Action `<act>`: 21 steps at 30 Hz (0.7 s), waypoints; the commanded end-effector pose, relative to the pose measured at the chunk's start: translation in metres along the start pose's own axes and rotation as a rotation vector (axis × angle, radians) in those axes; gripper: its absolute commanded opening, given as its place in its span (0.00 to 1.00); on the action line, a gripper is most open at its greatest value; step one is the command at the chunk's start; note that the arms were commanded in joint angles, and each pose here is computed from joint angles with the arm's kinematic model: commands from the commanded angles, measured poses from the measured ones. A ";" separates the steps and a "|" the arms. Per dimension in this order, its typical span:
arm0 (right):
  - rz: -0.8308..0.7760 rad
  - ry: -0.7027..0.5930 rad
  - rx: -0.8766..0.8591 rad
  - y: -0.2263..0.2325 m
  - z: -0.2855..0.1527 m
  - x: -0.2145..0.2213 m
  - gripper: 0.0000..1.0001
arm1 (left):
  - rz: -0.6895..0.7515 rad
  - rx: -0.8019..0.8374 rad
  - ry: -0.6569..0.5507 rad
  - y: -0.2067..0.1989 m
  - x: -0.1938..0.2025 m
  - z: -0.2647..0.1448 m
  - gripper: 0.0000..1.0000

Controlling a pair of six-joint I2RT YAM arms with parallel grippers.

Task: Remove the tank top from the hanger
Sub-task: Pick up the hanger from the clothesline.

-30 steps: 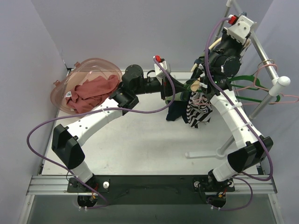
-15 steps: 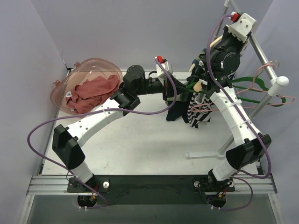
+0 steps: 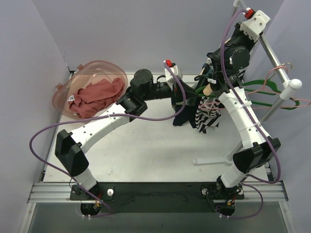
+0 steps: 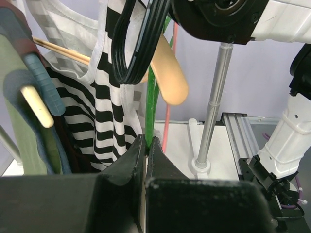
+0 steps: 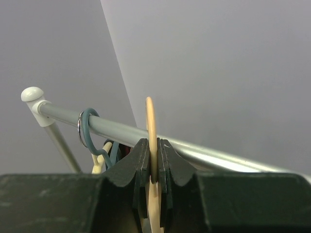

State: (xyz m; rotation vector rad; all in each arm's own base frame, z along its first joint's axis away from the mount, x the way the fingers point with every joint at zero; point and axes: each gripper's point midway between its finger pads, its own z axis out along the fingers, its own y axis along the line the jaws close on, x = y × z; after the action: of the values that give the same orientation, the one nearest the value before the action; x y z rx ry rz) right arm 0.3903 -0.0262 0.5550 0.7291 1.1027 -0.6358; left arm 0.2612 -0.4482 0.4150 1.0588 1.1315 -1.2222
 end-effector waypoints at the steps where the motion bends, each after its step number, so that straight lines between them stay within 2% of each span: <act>1: 0.169 -0.012 0.010 -0.004 0.002 -0.022 0.00 | 0.040 0.015 -0.025 -0.007 -0.017 0.004 0.00; 4: 0.188 -0.019 -0.041 0.004 0.000 -0.023 0.00 | 0.036 0.027 -0.023 -0.009 -0.018 0.005 0.00; 11: 0.165 -0.017 -0.030 0.007 0.002 -0.023 0.00 | 0.035 0.060 -0.030 -0.019 -0.021 0.009 0.00; 19: 0.148 -0.008 -0.082 0.010 -0.011 -0.023 0.00 | 0.028 -0.002 -0.016 -0.010 -0.017 0.007 0.01; 21: 0.157 0.006 -0.109 0.011 -0.020 -0.027 0.00 | 0.031 -0.045 -0.014 -0.004 -0.014 0.003 0.16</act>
State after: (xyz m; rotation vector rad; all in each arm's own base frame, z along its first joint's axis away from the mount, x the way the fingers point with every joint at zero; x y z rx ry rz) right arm 0.4005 -0.0139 0.5551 0.7146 1.1139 -0.5593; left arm 0.2552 -0.4546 0.4073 1.0769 1.1655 -1.2219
